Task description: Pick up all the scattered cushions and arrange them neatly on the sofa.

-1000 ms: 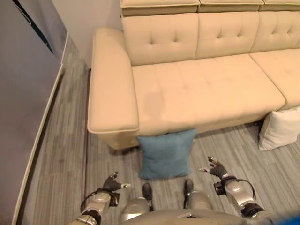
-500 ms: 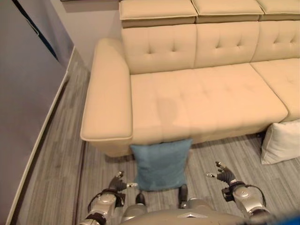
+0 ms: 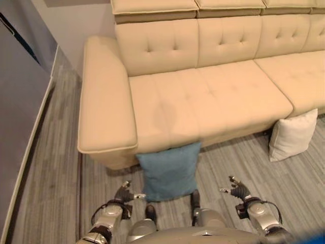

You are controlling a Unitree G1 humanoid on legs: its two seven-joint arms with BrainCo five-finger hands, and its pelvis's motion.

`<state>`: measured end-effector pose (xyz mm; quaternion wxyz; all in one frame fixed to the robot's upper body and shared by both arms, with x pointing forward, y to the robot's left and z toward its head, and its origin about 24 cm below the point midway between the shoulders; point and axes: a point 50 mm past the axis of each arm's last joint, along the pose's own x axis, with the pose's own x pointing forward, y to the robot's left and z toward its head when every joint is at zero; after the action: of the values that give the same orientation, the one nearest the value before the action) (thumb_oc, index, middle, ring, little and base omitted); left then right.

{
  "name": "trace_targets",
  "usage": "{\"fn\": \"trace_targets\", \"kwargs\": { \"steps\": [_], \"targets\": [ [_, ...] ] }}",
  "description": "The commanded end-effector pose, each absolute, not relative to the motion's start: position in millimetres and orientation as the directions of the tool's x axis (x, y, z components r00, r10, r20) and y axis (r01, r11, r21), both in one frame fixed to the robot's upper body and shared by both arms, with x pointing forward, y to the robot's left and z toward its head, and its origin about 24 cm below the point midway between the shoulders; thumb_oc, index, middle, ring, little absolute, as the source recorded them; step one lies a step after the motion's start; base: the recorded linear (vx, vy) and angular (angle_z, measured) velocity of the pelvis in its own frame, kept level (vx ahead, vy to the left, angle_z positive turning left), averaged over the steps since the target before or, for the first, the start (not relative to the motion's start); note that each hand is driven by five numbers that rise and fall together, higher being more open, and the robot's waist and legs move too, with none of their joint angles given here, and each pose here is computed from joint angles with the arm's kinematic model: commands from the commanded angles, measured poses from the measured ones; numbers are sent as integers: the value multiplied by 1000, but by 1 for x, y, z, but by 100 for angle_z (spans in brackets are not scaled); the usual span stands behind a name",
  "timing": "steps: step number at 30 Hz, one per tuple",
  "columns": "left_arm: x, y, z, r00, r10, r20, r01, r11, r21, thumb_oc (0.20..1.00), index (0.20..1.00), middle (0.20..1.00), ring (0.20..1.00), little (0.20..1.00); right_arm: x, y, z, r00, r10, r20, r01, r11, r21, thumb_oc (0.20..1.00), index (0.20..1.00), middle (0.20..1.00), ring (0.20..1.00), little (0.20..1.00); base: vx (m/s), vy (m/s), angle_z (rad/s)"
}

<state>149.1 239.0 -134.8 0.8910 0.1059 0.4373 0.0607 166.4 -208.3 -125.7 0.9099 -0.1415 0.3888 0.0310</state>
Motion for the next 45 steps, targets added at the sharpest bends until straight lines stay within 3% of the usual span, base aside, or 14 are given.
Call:
{"fn": "trace_targets", "kwargs": {
  "steps": [1, 7, 16, 24, 37, 42, 43, 44, 45],
  "targets": [
    [156, 237, -134, 615, 217, -758, -26, 967, 255, 1000, 1000, 1000, 1000, 1000, 196, -215, -107, 775, -55, -629, -150, 951, -269, 1000, 1000, 1000, 1000, 1000, 27, -60, 6],
    [145, 231, -141, 583, 197, -788, -10, 972, 236, 1000, 1000, 1000, 1000, 1000, 189, -218, -110, 764, -58, -643, -155, 950, -270, 1000, 1000, 1000, 1000, 1000, 34, -77, -1],
    [153, 217, -140, 611, 145, -778, 42, 976, 214, 1000, 1000, 1000, 1000, 1000, 189, -224, -107, 770, -79, -633, -130, 952, -277, 1000, 1000, 1000, 1000, 1000, -10, -4, 4],
    [167, 230, -130, 650, 186, -737, -2, 970, 243, 1000, 1000, 1000, 1000, 1000, 198, -215, -105, 781, -55, -622, -140, 955, -261, 1000, 1000, 1000, 1000, 1000, -93, 68, -30],
    [155, 223, -137, 624, 176, -761, -25, 978, 206, 1000, 1000, 1000, 1000, 1000, 185, -229, -108, 765, -95, -637, -116, 952, -282, 1000, 1000, 1000, 1000, 1000, 9, -38, 3],
    [183, 224, -121, 706, 216, -675, -109, 974, 198, 1000, 1000, 1000, 1000, 1000, 196, -228, -100, 801, -122, -586, -67, 955, -290, 1000, 1000, 1000, 1000, 1000, -130, -32, 7],
    [218, 224, -96, 796, 244, -554, -175, 969, 176, 1000, 1000, 1000, 1000, 1000, 223, -224, -79, 868, -139, -476, 2, 961, -277, 1000, 1000, 1000, 1000, 1000, -380, -19, 10],
    [219, 224, -96, 797, 244, -553, -175, 969, 176, 1000, 1000, 1000, 1000, 1000, 223, -224, -79, 869, -139, -475, 3, 961, -277, 1000, 1000, 1000, 1000, 1000, -557, 0, 14],
    [242, 221, -78, 847, 240, -475, -193, 970, 145, 1000, 1000, 1000, 1000, 1000, 241, -223, -64, 900, -151, -408, 34, 959, -281, 1000, 1000, 1000, 1000, 1000, -244, 6, 22]
  ]
}}
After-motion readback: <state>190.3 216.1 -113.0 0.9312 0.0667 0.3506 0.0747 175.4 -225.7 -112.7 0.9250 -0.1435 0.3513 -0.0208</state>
